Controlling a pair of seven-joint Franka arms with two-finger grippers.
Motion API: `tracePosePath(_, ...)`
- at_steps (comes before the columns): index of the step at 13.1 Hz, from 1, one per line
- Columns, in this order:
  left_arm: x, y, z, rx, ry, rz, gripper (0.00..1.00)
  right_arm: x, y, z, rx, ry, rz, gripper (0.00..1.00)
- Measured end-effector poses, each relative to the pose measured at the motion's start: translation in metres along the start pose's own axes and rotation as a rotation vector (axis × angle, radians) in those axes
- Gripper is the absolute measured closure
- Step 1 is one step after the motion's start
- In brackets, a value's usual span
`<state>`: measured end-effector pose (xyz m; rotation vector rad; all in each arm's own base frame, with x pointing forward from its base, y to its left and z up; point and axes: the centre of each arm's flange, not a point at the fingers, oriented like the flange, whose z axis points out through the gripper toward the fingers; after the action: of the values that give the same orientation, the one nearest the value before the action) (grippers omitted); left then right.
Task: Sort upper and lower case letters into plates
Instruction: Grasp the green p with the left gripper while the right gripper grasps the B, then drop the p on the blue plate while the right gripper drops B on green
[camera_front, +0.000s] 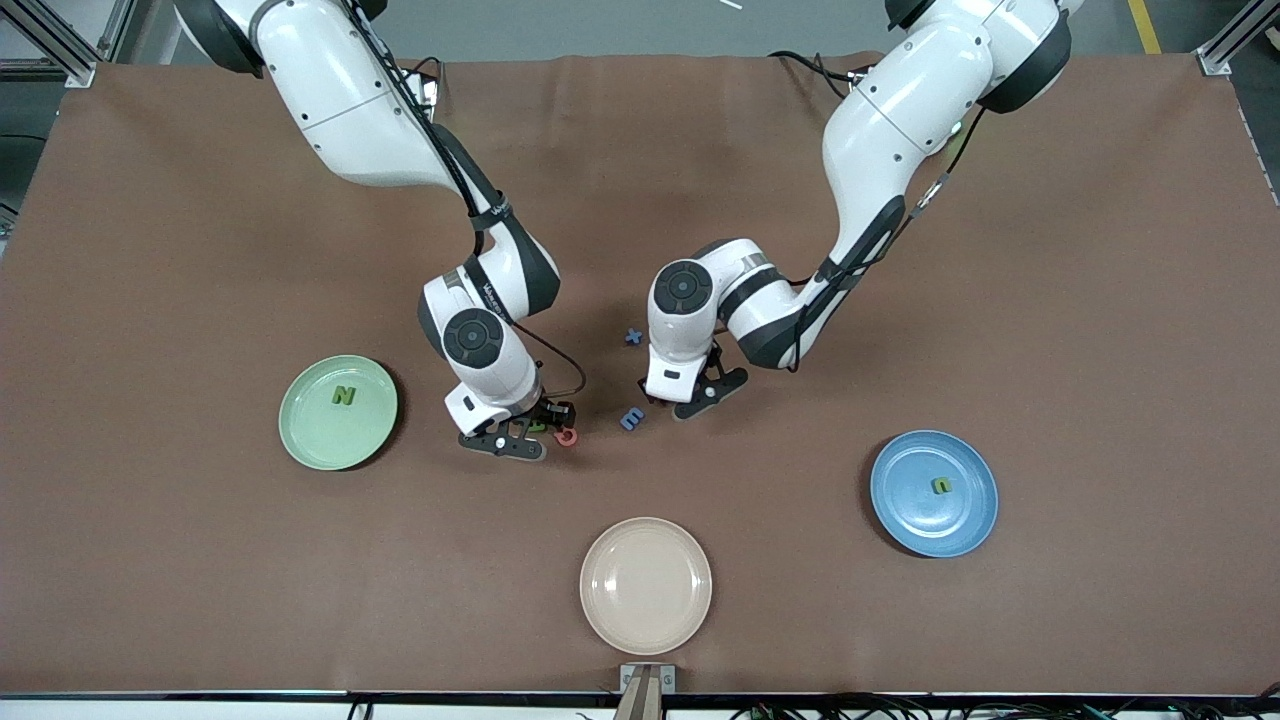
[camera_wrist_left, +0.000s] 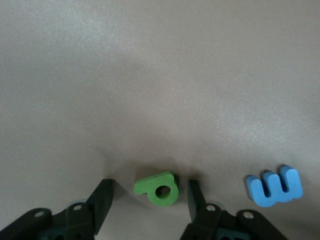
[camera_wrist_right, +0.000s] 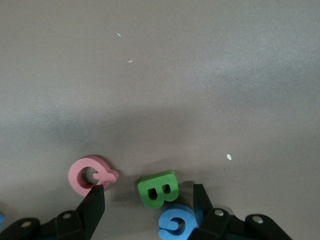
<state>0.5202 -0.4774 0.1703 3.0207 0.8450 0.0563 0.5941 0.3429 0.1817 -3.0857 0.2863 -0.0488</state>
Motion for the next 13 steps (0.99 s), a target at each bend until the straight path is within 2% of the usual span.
tracePosePath(1,0.001,0.001,-0.001,-0.002,0.001,0.000,0.31,0.001,0.001,0.001,-0.003,-0.001,0.001,0.20)
tracePosePath(3,0.002,0.003,-0.004,-0.008,0.003,-0.001,0.52,0.001,0.004,0.002,-0.012,-0.008,-0.008,0.20)
tracePosePath(4,0.002,0.003,-0.004,-0.008,0.004,-0.001,0.52,0.000,0.005,0.004,-0.017,-0.013,-0.020,0.20)
tracePosePath(5,0.002,0.003,-0.005,-0.009,0.005,-0.002,0.59,-0.001,0.006,0.006,-0.020,-0.017,-0.030,0.20)
tracePosePath(6,0.004,0.004,-0.006,-0.011,0.007,-0.002,0.62,-0.002,0.007,0.008,-0.022,-0.019,-0.037,0.20)
tracePosePath(8,0.014,0.004,-0.009,-0.020,0.017,0.013,0.62,-0.001,0.008,0.008,-0.024,-0.019,-0.049,0.26)
tracePosePath(11,0.072,-0.004,-0.034,-0.043,0.055,0.028,0.62,0.003,0.010,0.003,-0.021,-0.011,-0.083,0.55)
tracePosePath(12,0.100,-0.014,-0.045,-0.037,0.069,0.042,0.62,0.003,0.010,0.003,-0.021,-0.011,-0.092,0.56)
tracePosePath(13,0.129,-0.027,-0.057,-0.028,0.082,0.063,0.62,0.004,0.010,0.002,-0.022,-0.010,-0.093,0.63)
